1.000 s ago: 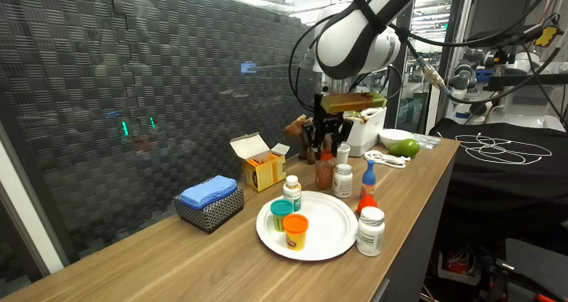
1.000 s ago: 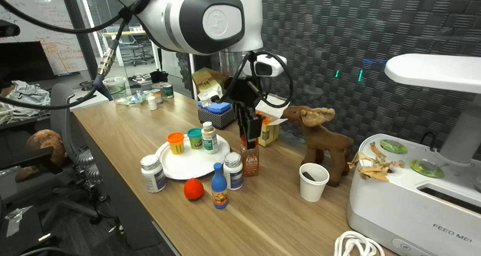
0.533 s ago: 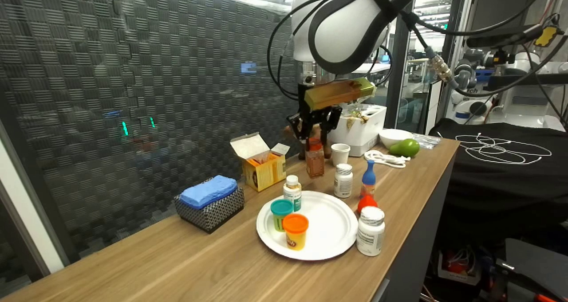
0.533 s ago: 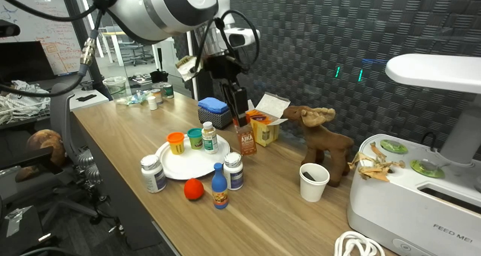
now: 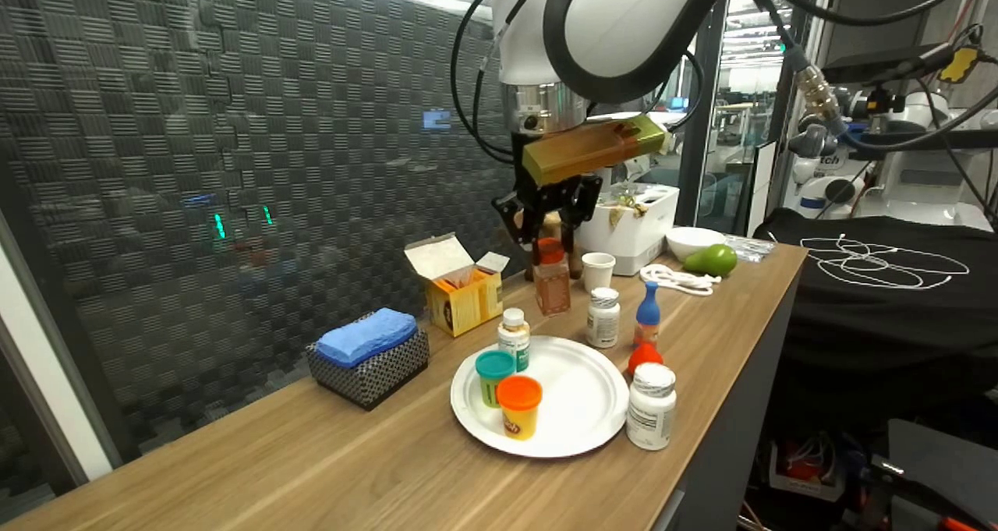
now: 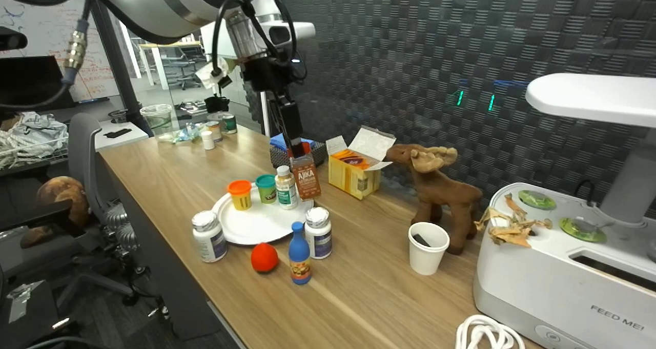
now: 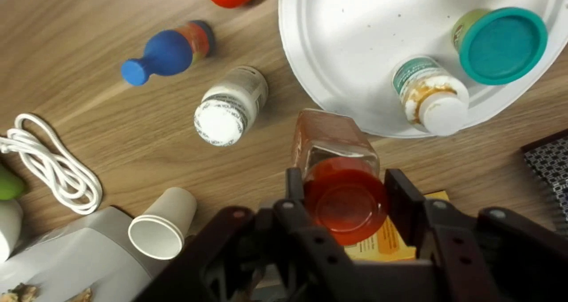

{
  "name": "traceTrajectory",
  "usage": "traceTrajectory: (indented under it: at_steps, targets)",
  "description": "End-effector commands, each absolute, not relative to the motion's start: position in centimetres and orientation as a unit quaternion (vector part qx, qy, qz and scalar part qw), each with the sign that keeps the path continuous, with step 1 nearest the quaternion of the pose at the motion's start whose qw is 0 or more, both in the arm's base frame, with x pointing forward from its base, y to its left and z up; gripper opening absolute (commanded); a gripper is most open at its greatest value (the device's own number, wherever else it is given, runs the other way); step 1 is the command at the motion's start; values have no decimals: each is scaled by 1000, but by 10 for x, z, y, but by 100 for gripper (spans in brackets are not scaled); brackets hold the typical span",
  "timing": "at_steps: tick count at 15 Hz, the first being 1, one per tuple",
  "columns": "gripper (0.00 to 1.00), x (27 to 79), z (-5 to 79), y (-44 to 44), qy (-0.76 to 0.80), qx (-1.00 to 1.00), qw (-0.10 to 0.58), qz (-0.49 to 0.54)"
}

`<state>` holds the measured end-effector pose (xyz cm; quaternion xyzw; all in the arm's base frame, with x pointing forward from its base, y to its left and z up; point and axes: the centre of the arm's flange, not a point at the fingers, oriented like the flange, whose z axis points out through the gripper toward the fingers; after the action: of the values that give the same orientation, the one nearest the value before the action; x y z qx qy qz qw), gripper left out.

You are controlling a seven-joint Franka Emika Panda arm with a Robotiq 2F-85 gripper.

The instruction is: Pick up all the objects surrounding the white plate and arrange them on the plate

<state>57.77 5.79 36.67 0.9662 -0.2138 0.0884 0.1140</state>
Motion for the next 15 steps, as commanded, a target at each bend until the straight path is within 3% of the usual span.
traceTrajectory:
  at_steps: [1, 8, 15]
  targets:
    - [24, 546, 375, 80, -219, 967, 103, 79]
    - [24, 522, 343, 96, -212, 974, 66, 30]
    - [24, 541, 339, 59, -207, 977, 39, 42]
